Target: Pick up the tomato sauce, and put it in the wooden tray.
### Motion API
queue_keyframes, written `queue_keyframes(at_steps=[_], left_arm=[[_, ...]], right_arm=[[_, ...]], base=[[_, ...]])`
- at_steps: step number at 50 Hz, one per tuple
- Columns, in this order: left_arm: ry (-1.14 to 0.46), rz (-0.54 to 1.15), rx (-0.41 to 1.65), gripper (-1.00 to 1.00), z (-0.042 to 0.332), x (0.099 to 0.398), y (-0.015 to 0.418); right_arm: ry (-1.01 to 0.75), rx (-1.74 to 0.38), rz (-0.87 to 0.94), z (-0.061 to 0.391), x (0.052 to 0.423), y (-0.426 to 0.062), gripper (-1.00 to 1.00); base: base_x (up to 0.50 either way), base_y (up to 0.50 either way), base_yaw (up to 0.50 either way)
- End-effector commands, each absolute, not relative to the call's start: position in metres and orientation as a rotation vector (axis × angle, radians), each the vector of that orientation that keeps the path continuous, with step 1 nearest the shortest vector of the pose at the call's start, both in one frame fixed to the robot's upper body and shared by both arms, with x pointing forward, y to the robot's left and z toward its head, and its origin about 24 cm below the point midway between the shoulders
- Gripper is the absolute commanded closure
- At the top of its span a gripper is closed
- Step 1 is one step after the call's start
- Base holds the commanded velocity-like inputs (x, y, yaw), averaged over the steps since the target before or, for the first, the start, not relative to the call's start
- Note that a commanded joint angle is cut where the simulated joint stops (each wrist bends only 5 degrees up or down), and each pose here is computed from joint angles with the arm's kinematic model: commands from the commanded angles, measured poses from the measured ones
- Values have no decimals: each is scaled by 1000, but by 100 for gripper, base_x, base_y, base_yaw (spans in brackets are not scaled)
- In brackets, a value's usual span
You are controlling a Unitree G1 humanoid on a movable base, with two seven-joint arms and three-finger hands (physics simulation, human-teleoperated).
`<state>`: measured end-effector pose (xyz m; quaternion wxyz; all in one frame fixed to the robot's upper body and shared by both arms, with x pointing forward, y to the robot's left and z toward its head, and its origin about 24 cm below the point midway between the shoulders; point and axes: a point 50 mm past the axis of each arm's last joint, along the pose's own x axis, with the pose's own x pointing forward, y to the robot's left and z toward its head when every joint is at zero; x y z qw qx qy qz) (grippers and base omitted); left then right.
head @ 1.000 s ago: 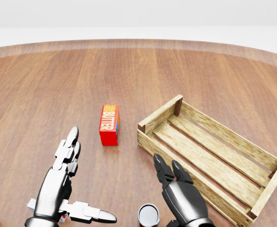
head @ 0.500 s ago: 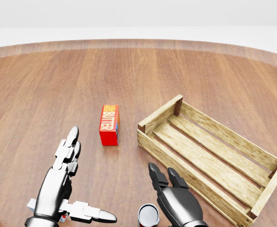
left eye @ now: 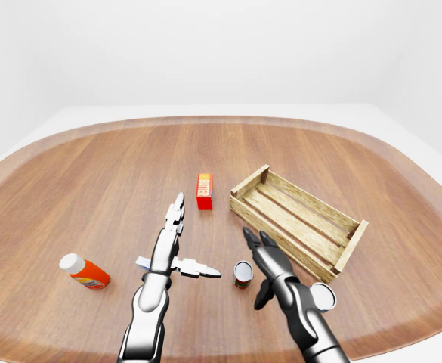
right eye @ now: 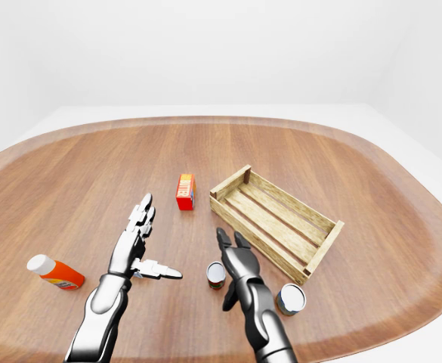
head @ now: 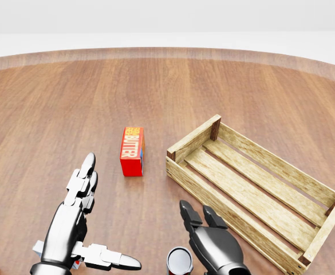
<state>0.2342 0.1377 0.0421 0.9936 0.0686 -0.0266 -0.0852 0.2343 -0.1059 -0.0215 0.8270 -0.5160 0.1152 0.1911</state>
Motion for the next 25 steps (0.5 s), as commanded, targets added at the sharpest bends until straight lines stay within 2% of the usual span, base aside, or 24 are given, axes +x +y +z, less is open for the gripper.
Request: queue_keyframes(at_steps=[1, 25], left_arm=[[-52, -171, 137, -100, 42, 235, 138], [-54, -171, 135, -100, 42, 235, 138]], right_arm=[[239, -1111, 427, -22, 236, -102, -100], [197, -1105, 548, -25, 227, -83, -100]], base=[[0, 0, 0], [0, 0, 0]])
